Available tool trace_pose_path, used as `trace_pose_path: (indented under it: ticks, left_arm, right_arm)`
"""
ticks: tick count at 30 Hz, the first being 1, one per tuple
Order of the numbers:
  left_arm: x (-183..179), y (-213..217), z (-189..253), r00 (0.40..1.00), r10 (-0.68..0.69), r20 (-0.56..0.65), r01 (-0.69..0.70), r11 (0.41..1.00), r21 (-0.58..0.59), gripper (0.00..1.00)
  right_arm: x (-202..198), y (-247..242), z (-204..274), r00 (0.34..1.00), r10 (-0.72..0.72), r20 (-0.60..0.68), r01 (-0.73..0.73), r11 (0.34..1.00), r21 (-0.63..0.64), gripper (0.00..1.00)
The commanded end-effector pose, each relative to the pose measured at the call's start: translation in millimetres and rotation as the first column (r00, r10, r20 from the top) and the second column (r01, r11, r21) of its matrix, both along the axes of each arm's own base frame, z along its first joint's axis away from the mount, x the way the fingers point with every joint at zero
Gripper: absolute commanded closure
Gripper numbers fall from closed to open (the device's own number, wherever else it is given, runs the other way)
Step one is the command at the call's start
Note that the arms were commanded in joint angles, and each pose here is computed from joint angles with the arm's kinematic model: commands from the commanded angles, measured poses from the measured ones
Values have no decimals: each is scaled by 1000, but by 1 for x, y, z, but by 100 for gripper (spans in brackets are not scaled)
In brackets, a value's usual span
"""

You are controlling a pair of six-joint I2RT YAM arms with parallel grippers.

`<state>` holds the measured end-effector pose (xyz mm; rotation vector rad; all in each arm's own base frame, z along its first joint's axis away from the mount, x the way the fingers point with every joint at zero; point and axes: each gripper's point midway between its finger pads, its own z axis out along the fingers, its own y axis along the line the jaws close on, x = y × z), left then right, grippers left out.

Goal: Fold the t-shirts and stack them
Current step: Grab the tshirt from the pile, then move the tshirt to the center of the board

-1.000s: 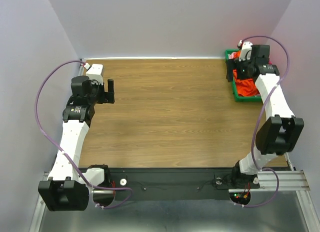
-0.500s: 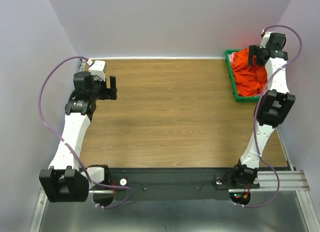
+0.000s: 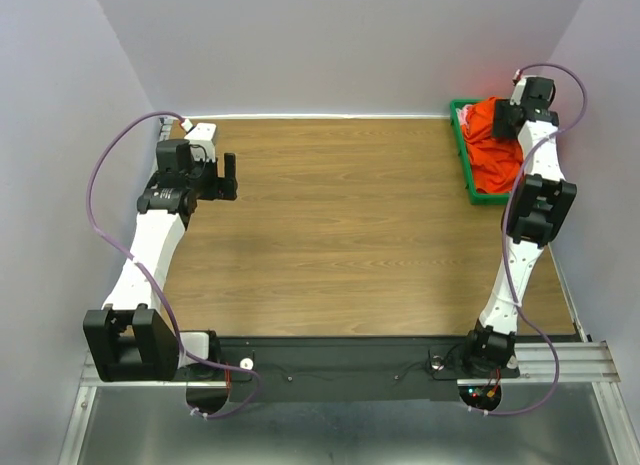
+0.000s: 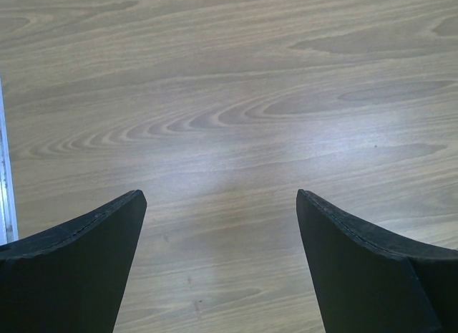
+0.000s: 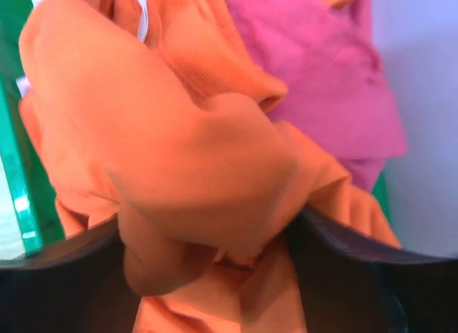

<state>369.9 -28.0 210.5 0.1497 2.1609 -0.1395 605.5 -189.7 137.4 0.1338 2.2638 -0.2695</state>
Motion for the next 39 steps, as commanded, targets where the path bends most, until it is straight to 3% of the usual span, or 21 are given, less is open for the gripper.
trace_pose_path:
  ticks: [1,4,6,17,23,28,33,36,37,39]
  left_arm:
    - [10,-5,24,998,-13,54,15,999,-30,1]
    - [10,-7,25,998,-17,56,19,999,-41,1]
    - [8,-9,28,998,-25,62,28,998,-48,1]
    - [0,-12,33,996,-42,81,46,997,-54,1]
    - [-2,-24,42,989,-133,64,137,989,-64,1]
    - [-1,-33,69,981,-164,100,173,981,-92,1]
    - [-3,-37,90,973,-198,122,214,966,-145,1]
    - [-5,-41,98,964,-230,136,251,953,-168,1]
    - [-6,-40,100,963,-233,136,255,952,-172,1]
    - [-7,-41,99,960,-246,136,268,946,-182,1]
  right_arm:
    - [12,-6,93,975,-23,222,35,998,-51,56]
    - [6,-2,131,958,-17,286,35,998,-58,90]
    - [0,2,148,950,-5,311,24,998,-56,99]
    - [-64,42,300,838,95,538,-58,995,-85,99]
    - [-111,99,383,694,277,665,-269,956,-118,99]
    - [-154,161,433,522,443,729,-504,850,-156,99]
    - [-170,235,408,423,590,687,-723,677,-136,99]
    - [-164,307,328,426,695,580,-816,571,-84,99]
    - [-168,348,305,392,746,539,-853,514,-91,99]
    - [-173,391,238,402,800,446,-894,449,1,91]
